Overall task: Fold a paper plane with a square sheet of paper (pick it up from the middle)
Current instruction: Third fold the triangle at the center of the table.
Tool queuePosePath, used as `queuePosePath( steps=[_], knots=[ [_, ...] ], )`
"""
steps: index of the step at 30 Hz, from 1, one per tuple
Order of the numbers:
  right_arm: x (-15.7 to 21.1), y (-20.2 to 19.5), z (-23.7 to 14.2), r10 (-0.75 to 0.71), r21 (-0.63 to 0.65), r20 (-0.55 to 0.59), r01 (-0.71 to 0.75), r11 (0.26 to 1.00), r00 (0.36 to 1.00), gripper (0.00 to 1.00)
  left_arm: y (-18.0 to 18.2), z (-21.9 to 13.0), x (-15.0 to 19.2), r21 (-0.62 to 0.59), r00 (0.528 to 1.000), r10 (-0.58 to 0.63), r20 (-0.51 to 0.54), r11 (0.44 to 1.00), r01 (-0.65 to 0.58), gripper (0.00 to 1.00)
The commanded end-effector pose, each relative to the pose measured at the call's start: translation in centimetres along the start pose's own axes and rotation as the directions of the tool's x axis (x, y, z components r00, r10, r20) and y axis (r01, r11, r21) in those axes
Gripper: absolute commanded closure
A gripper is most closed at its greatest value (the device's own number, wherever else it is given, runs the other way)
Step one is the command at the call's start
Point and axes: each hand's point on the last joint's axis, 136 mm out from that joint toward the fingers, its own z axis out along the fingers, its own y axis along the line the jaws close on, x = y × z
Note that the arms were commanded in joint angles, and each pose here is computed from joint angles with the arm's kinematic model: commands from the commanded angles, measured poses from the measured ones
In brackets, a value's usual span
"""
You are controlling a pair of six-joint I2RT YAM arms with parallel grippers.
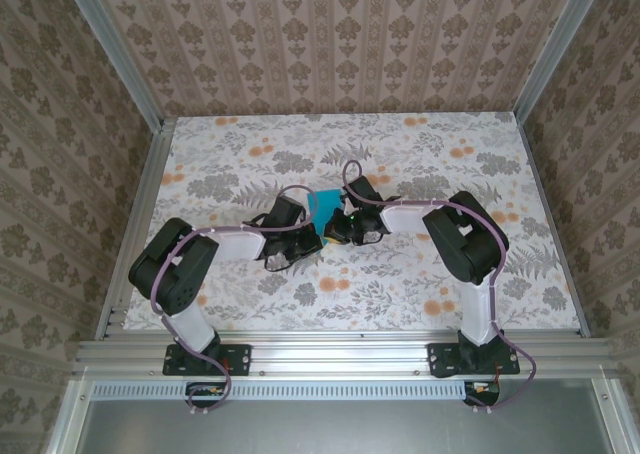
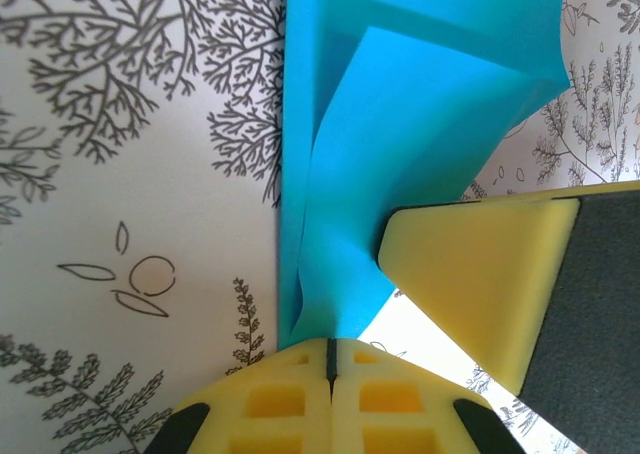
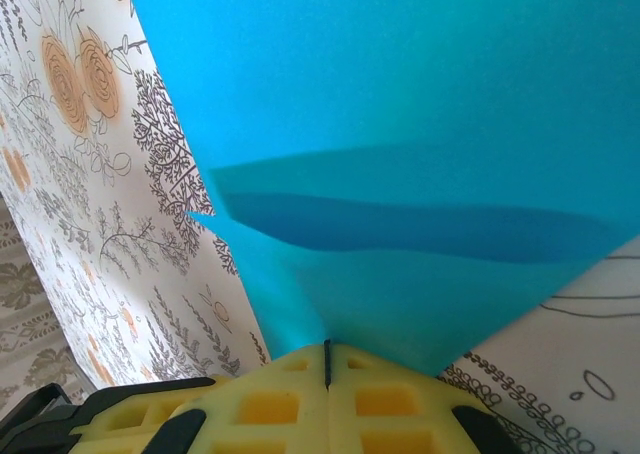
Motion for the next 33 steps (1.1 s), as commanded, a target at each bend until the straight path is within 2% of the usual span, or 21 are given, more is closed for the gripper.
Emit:
queuePosePath(
  steps=[1,10,15,22,29,33],
  knots=[
    [0.6,1.2,-1.2,0.010,-0.021,-0.002,-0.010,1.000,1.000,0.94,4.8,0.7,2.5,-0.161,0.997,-0.065,-0.046,0.985,0.057,1.00],
    [3.5,-0.9,0.2,0.083,0.053,-0.069,-0.080,0.995,0.994,0.97,4.9,0.8,2.4,-0.161,0.996,-0.077,-0.041,0.985,0.069,1.00],
    [3.5,-2.2,0.7,0.097,0.112,-0.077,-0.088,0.990,0.992,0.98,4.9,0.8,2.6,-0.163,0.996,-0.076,-0.045,0.984,0.068,1.00],
    [-1.9,-2.7,-0.8,-0.028,0.132,0.036,0.023,0.991,0.999,0.98,6.2,0.0,3.6,-0.237,0.994,-0.055,-0.094,0.971,0.032,1.00],
    [-5.5,-2.2,-1.0,-0.157,0.078,0.055,0.152,0.985,0.986,0.97,8.3,-0.5,4.9,-0.327,0.987,-0.049,-0.152,0.945,-0.004,1.00],
    [-7.4,-2.6,-1.5,-0.147,0.053,0.080,0.143,0.988,0.986,0.96,8.3,-0.7,4.9,-0.334,0.987,-0.045,-0.152,0.942,-0.009,1.00]
  ],
)
